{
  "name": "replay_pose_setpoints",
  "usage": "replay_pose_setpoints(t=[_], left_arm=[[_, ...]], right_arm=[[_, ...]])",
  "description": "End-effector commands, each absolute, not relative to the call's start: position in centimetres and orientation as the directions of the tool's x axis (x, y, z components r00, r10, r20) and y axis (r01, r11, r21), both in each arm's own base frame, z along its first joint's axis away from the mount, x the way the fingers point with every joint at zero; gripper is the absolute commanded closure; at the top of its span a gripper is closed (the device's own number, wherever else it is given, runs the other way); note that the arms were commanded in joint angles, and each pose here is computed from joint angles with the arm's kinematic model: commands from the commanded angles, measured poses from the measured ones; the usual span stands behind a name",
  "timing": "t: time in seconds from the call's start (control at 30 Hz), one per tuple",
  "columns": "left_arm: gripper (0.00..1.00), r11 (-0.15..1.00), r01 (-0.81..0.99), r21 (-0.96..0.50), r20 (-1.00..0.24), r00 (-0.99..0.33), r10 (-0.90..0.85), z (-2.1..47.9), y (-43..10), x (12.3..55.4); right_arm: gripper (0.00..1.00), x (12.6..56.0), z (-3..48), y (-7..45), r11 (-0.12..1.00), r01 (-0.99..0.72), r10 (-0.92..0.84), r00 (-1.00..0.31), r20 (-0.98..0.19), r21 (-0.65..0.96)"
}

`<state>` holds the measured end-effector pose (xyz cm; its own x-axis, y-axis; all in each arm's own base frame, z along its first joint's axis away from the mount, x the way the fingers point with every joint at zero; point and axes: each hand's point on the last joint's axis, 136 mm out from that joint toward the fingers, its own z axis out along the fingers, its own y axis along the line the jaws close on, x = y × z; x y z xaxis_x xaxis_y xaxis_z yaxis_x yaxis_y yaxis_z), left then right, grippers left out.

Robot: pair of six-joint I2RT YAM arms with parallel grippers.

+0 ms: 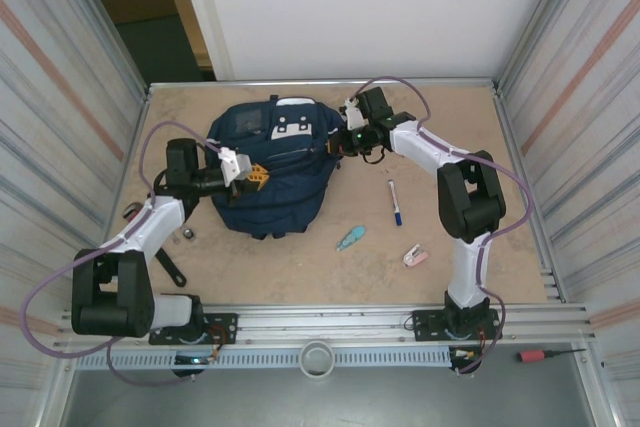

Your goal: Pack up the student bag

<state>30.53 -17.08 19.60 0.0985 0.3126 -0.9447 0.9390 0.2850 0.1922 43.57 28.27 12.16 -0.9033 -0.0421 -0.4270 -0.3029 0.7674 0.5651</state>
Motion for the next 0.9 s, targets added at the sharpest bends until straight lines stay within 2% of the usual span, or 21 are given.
replay_pose_setpoints(t=[0.0,0.1,0.17,0.27,0.37,0.47,0.57,0.7,0.87], left_arm=[[1.0,0.208,0.941,0.268,-0.952,0.226,0.205,24.0,-17.3,28.4],[1.0,0.207,0.938,0.277,-0.95,0.235,0.203,24.1,-17.3,28.2],[1.0,0.206,0.939,0.273,-0.951,0.233,0.202,24.1,-17.3,28.2],[1.0,0.212,0.942,0.26,-0.954,0.217,0.205,23.8,-17.3,28.6],[1.0,0.212,0.946,0.246,-0.956,0.2,0.215,23.5,-17.6,28.9],[1.0,0.212,0.948,0.238,-0.956,0.19,0.224,23.2,-17.8,29.1],[1.0,0.214,0.948,0.236,-0.955,0.186,0.231,23.0,-17.9,29.3],[1.0,0.215,0.95,0.227,-0.955,0.174,0.24,22.7,-18.1,29.4],[1.0,0.212,0.953,0.218,-0.955,0.163,0.249,22.4,-18.4,29.7]], right_arm=[[1.0,47.9,10.9,20.3,0.91,-0.127,0.089,-0.87,-0.485,0.395],[1.0,48.5,10.6,19.4,0.918,-0.096,0.108,-0.872,-0.478,0.384],[0.96,48.5,10.3,19.6,0.906,-0.103,0.109,-0.88,-0.462,0.411],[0.8,47.3,11.6,21.2,0.854,-0.182,0.077,-0.882,-0.465,0.488],[0.63,45.8,15.0,22.7,0.75,-0.278,0.07,-0.869,-0.49,0.6],[0.52,46.6,16.5,21.7,0.704,-0.234,0.164,-0.865,-0.474,0.671],[0.42,48.7,14.8,19.8,0.735,-0.105,0.26,-0.868,-0.422,0.67],[0.3,50.9,12.6,20.8,0.72,-0.038,0.298,-0.885,-0.358,0.693],[0.25,52.9,10.4,24.8,0.686,-0.044,0.268,-0.913,-0.309,0.726]])
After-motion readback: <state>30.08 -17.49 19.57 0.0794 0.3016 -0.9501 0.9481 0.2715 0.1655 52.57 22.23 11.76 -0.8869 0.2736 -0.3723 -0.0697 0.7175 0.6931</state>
